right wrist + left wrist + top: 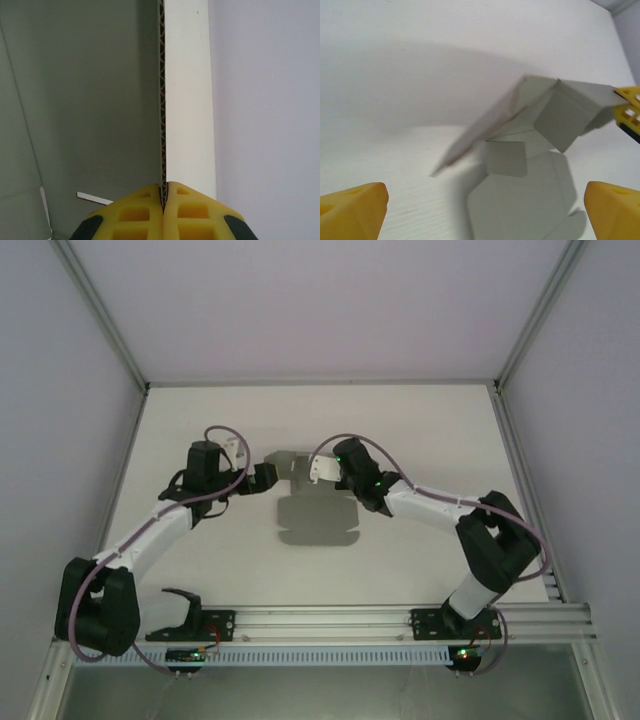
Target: Assemble paper box
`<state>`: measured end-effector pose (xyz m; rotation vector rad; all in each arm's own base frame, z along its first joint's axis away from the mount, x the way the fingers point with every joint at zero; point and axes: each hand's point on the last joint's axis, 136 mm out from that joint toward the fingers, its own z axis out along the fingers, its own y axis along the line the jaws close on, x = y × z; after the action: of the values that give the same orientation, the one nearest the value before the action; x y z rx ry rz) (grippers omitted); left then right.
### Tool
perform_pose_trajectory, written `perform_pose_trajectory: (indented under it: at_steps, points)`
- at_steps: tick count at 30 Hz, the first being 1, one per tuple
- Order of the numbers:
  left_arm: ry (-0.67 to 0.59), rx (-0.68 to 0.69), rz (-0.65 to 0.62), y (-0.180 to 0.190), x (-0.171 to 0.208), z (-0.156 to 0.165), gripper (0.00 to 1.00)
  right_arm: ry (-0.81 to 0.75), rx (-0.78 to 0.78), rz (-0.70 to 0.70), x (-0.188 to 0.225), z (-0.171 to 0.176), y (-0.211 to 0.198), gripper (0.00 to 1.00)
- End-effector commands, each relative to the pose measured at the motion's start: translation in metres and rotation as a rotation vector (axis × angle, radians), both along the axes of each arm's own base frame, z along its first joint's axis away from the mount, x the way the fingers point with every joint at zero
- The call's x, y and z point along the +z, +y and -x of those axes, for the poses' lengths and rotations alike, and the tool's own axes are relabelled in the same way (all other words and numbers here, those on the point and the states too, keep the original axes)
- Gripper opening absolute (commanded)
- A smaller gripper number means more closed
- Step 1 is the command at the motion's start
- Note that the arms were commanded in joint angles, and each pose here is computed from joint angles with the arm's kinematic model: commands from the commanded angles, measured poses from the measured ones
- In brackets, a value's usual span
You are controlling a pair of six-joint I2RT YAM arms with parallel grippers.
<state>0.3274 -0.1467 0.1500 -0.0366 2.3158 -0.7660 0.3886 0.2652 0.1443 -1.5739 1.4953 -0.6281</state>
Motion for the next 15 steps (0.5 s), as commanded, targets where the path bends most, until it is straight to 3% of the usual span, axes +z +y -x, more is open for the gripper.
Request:
perform_pose_trajectory:
  at_steps: [1, 8, 15]
  points:
    - [0.045, 0.117, -0.043, 0.033, -0.007, -0.002, 1.0, -0.134, 0.008, 0.102, 0.019, -0.015, 0.009, 0.0]
    - [0.078, 0.261, -0.04, 0.071, -0.012, -0.033, 1.0, -0.212, 0.007, 0.123, 0.022, -0.017, 0.017, 0.0]
    - [0.131, 0.279, -0.077, 0.078, -0.037, -0.068, 1.0, -0.276, -0.024, 0.129, 0.02, -0.018, 0.016, 0.0]
